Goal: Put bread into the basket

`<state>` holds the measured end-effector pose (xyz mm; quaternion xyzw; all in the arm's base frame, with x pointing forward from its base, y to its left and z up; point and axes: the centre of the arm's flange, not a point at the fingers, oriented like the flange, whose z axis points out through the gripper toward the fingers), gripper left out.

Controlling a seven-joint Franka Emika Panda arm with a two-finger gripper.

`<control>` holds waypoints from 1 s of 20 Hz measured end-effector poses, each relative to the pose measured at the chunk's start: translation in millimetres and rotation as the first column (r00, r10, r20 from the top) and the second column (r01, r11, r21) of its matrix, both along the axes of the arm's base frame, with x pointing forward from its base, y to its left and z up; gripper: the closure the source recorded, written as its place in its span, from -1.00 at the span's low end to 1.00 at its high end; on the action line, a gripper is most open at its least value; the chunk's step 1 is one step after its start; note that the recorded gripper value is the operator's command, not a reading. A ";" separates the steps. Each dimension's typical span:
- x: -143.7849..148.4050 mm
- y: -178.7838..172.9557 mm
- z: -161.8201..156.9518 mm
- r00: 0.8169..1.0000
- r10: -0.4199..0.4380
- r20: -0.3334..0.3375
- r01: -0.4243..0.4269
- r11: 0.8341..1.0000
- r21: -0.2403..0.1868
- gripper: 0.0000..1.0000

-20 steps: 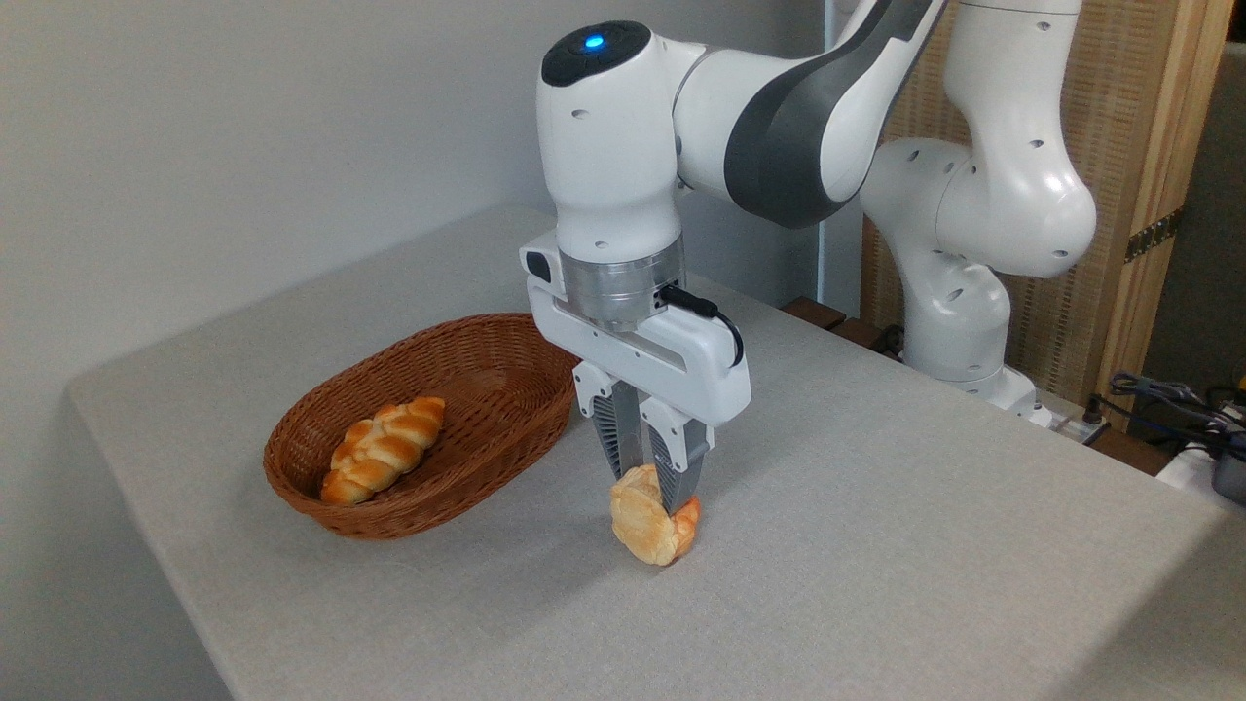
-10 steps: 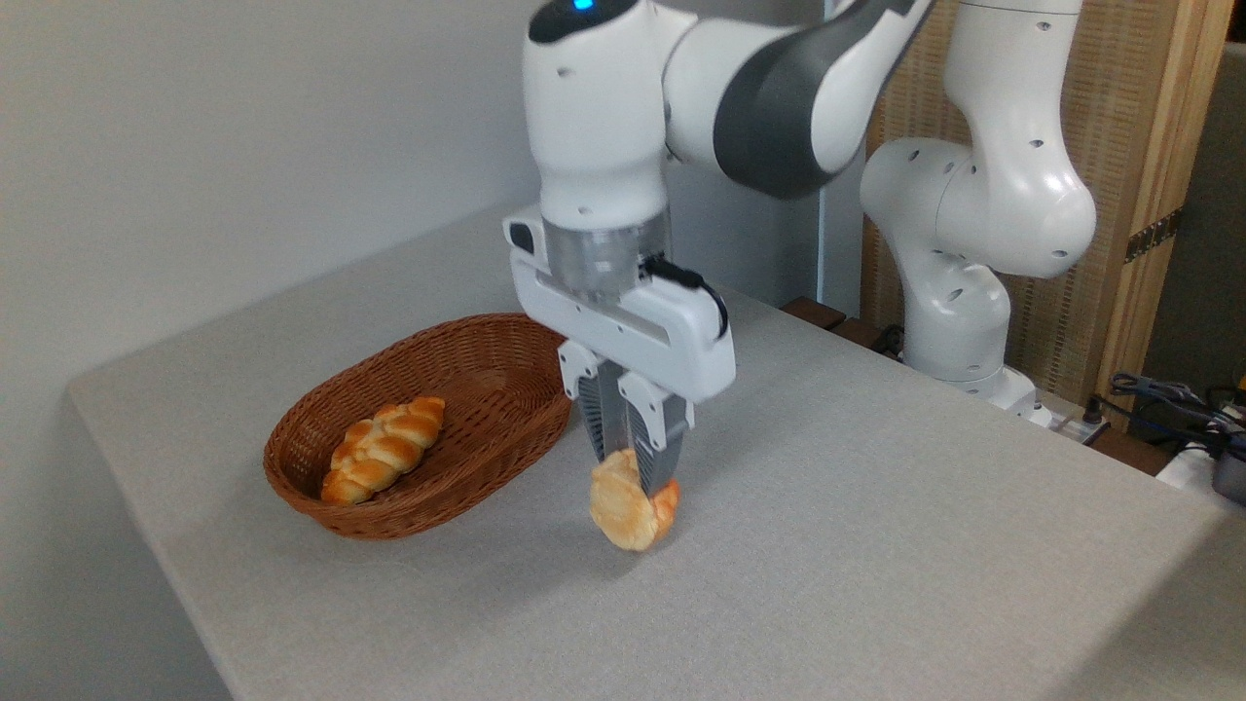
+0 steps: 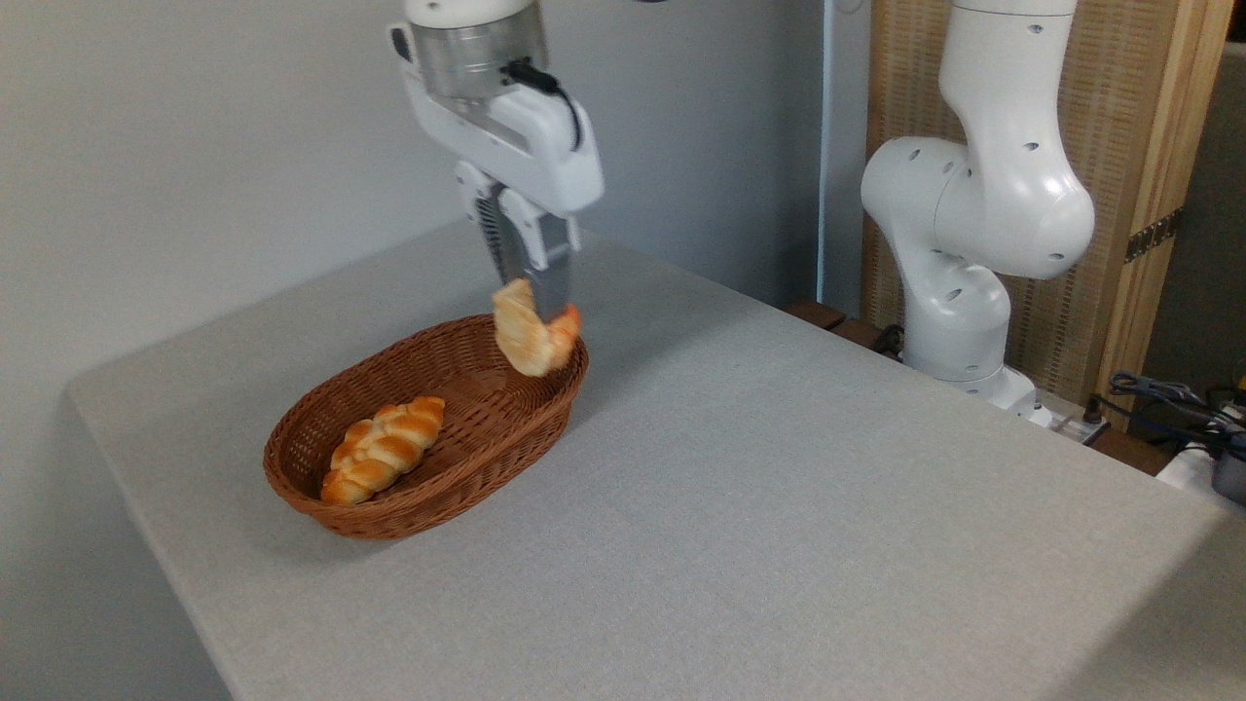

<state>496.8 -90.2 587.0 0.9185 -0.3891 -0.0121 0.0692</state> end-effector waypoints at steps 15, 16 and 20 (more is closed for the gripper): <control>10.7 -120.0 -43.1 0.999 -0.027 -0.040 0.027 1.000 0.004 -1.00; 10.9 -119.6 -42.9 0.999 -0.026 -0.040 0.026 1.000 0.004 -1.00; 14.2 -114.8 -37.4 0.999 -0.016 -0.028 0.016 1.000 0.000 -1.00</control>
